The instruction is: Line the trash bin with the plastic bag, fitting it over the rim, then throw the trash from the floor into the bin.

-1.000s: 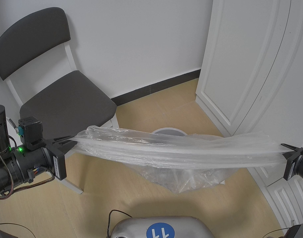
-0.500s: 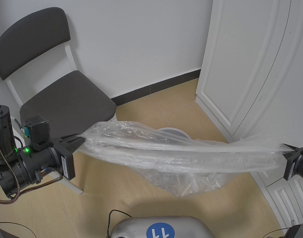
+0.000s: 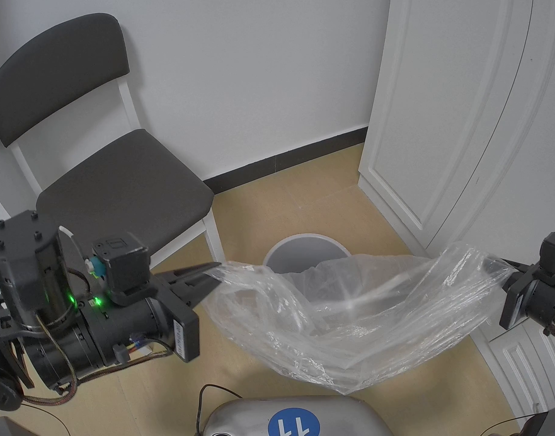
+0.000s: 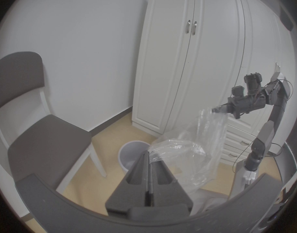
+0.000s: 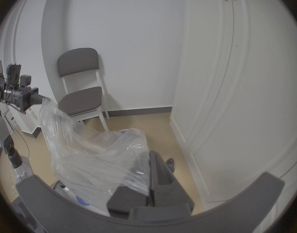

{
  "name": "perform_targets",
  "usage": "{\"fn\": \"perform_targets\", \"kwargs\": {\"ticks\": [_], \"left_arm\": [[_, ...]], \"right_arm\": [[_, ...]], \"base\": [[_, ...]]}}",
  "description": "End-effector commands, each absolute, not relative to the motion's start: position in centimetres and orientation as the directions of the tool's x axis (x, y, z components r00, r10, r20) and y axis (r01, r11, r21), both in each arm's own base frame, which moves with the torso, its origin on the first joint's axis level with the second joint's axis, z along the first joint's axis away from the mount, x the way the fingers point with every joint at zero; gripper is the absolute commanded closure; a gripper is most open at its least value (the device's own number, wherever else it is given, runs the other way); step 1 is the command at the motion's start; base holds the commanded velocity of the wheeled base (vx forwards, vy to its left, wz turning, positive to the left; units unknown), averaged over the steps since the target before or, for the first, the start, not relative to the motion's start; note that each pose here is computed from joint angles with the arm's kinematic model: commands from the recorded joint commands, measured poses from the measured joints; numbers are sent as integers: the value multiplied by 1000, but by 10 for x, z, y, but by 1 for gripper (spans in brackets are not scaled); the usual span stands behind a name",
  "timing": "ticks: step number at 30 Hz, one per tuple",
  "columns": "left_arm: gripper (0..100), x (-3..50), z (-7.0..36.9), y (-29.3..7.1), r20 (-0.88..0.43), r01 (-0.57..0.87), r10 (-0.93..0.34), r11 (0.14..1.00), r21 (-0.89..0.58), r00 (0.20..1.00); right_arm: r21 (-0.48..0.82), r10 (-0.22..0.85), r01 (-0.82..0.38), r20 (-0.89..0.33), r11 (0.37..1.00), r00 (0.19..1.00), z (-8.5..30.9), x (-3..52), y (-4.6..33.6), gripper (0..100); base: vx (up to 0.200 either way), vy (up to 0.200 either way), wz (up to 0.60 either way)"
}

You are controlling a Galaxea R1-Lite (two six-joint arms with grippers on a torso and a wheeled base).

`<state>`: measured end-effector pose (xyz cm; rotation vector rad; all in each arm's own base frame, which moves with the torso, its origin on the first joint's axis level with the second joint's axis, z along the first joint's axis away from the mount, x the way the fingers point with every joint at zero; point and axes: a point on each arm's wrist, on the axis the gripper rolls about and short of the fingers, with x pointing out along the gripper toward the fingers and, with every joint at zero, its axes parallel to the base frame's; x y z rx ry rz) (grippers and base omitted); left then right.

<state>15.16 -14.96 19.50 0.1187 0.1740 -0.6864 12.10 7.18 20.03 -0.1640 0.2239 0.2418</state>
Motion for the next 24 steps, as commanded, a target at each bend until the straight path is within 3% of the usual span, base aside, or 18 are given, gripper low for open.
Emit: {"fn": "perform_targets", "kwargs": {"ticks": [1, 13, 24], "left_arm": [[100, 145, 185, -174, -228, 702, -684, 712, -3, 692], [100, 148, 178, -218, -137, 744, -759, 651, -152, 636], [100, 170, 170, -240, -105, 665, -693, 717, -211, 714]], "right_arm": [[-132, 248, -294, -287, 947, 925, 186, 151, 93, 100], [71, 350, -343, -208, 937, 914, 160, 190, 144, 100], [97, 365, -355, -121, 930, 923, 146, 206, 162, 100]], "base": [[0, 0, 0], [0, 0, 0], [0, 0, 0]]}}
